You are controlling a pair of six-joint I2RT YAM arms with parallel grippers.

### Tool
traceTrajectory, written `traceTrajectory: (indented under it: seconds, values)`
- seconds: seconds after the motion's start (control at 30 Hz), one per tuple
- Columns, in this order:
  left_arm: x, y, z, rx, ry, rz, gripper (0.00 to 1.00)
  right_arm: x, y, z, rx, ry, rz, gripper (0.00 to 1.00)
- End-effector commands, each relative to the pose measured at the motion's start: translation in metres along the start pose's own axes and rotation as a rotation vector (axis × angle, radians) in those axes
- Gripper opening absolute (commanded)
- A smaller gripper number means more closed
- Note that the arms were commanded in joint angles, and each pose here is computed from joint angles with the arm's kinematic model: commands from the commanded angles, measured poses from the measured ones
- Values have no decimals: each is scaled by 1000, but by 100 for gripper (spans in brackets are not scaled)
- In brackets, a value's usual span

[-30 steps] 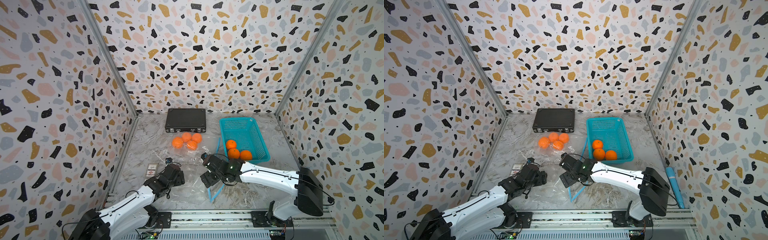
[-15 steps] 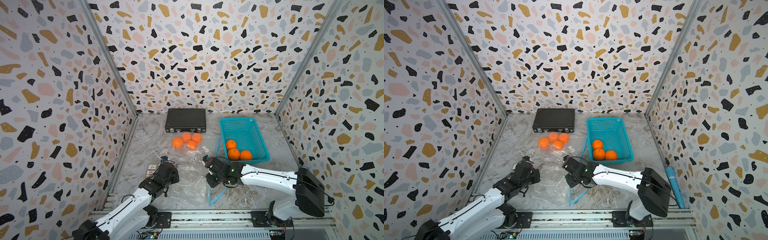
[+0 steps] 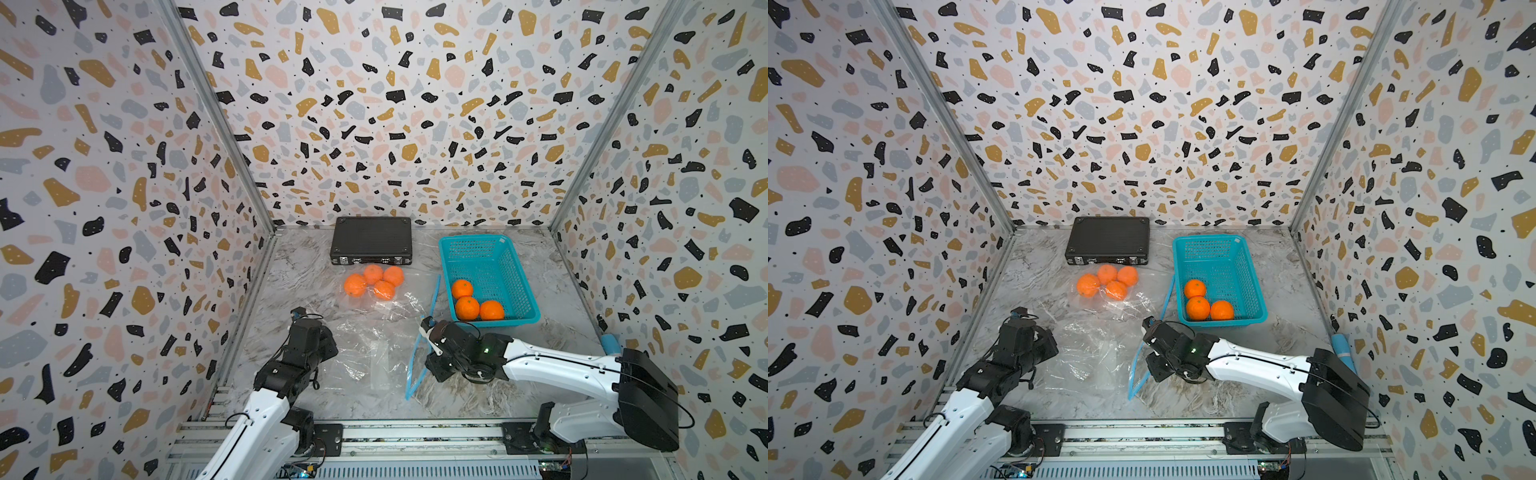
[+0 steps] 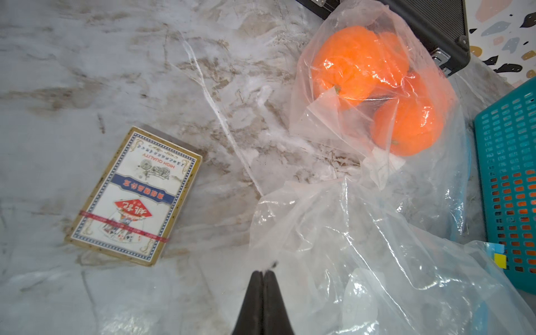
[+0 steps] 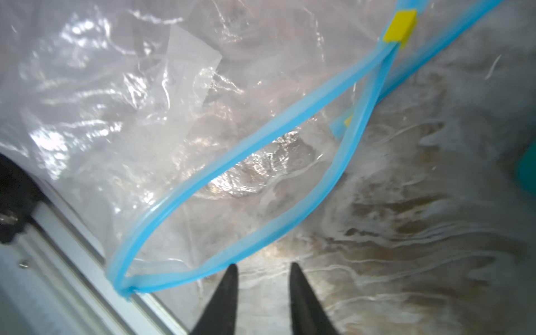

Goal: Open the zip-top bag and take out the orange
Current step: Adjust the zipper food storage bag at the center of the board.

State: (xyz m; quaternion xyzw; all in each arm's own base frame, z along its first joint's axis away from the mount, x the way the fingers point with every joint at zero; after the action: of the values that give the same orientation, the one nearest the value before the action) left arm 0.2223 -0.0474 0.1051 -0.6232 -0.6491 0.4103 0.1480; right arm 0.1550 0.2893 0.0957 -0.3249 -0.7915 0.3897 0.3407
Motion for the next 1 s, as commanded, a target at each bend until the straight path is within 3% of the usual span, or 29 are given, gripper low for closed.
traceTrajectory:
  seconds: [0.0, 0.2, 0.4, 0.53, 0.7, 0.97]
  values:
    - [-11, 4, 9, 27, 8, 86, 0, 30, -13, -14, -93, -23, -170, 76]
    - [-13, 3, 9, 26, 8, 101, 0, 52, -4, -15, -95, -46, -266, 84]
    - [-11, 2, 10, 27, 12, 94, 0, 62, 14, -15, -60, -37, -290, 75]
    - [-7, 0, 7, 17, 16, 62, 0, 41, -5, -2, -78, -9, -232, 74]
    - [-11, 1, 4, 10, 4, 84, 0, 45, -30, 12, -107, 11, -332, 80]
    - [-21, 4, 7, 25, -8, 145, 0, 74, 0, -6, -65, -6, -413, 85]
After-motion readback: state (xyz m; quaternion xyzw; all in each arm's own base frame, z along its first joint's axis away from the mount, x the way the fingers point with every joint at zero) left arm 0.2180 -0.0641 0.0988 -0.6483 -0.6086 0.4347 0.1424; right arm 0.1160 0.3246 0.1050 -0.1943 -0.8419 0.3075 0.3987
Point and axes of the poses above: each gripper's point midway between its finger pads, its own y axis out along the fingers, its own x axis along the line the jaws close on, z = x × y, the point moved 1 cm from there along -y, back along the fingers, and after that the axes turned 5 degrees about y, right-handed, at the moved point
